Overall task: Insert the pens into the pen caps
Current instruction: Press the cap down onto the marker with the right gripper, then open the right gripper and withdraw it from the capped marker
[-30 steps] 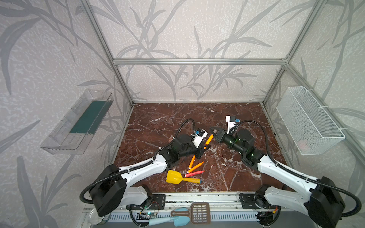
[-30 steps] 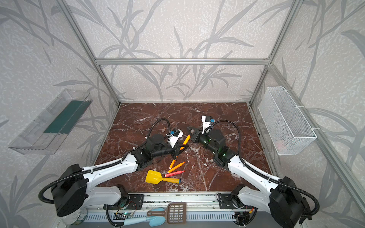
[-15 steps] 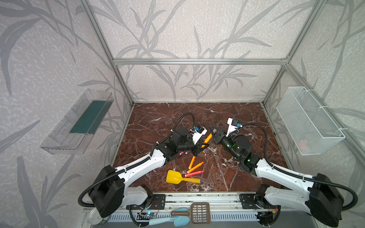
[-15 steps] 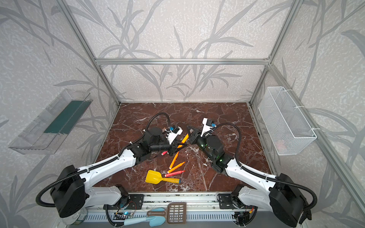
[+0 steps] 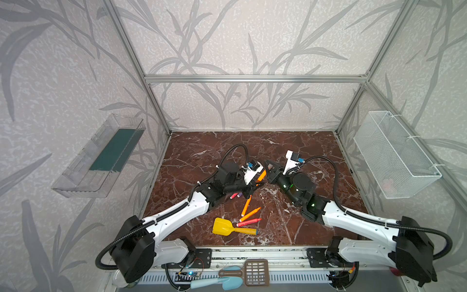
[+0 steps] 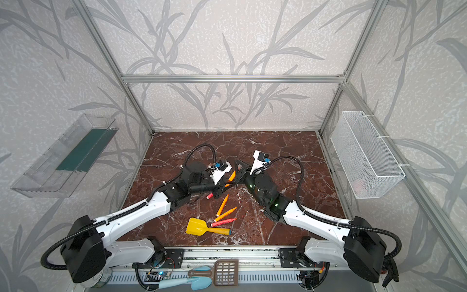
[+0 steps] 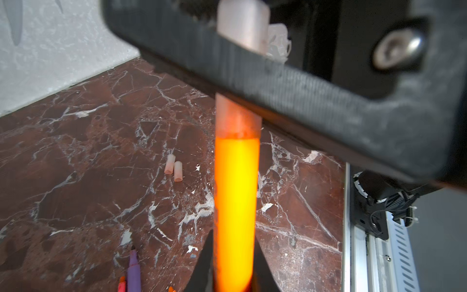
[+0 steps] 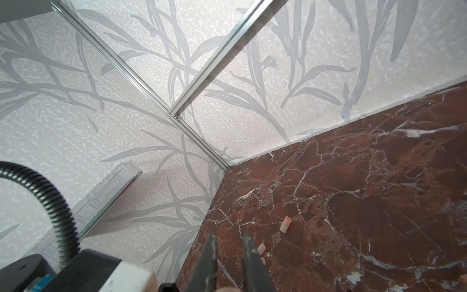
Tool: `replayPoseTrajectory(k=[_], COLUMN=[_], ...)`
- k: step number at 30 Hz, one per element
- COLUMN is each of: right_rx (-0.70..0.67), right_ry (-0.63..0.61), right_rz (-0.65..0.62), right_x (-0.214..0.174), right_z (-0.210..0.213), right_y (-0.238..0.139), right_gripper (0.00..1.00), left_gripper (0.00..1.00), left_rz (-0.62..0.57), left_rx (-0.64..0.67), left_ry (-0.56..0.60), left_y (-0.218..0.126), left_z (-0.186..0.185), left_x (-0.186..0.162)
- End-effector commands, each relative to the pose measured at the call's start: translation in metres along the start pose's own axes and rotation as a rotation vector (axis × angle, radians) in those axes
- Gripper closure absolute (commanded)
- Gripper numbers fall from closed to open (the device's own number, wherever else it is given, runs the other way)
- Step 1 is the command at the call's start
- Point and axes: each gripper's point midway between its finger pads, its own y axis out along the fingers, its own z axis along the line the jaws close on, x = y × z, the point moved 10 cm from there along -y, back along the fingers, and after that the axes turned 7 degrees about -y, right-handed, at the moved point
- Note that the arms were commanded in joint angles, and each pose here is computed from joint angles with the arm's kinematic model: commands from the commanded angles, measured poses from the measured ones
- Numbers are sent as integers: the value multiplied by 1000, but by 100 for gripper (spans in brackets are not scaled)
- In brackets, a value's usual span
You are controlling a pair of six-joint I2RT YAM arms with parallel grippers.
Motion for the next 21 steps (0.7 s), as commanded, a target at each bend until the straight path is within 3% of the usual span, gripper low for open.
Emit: replayPoseTrajectory(k=[1,8,13,14,17,18,21], right_rx=[158,159,126,133,51,12,-87], right_ry=[-61,-104,-135,-152,-203,-212,-208], right_rz=[524,370,337,335,321,304,243], right_x=[-88,-75,-64,-60,-46,-41,-23], right_z=[12,0,-3,-3,-13,-19,-41], right_y=[-20,-38,-42,-42,-44,-46,-58], right_gripper=[100,100,100,94,48,39,22], left_gripper=[100,100,100,100,100,100,100], left_rz=[-534,-514,-453,-430,-351,-330,-273], left_rx=[349,279,188,172,180,192,292], left_ry=[24,-91,-91,-89,-124,-145,-216], left_y=[-45,-55,-53,-50,-39,-36,-25], left_z=[26,41,36,35,39,42,57], left_x=[102,98,88,83,57,48,20])
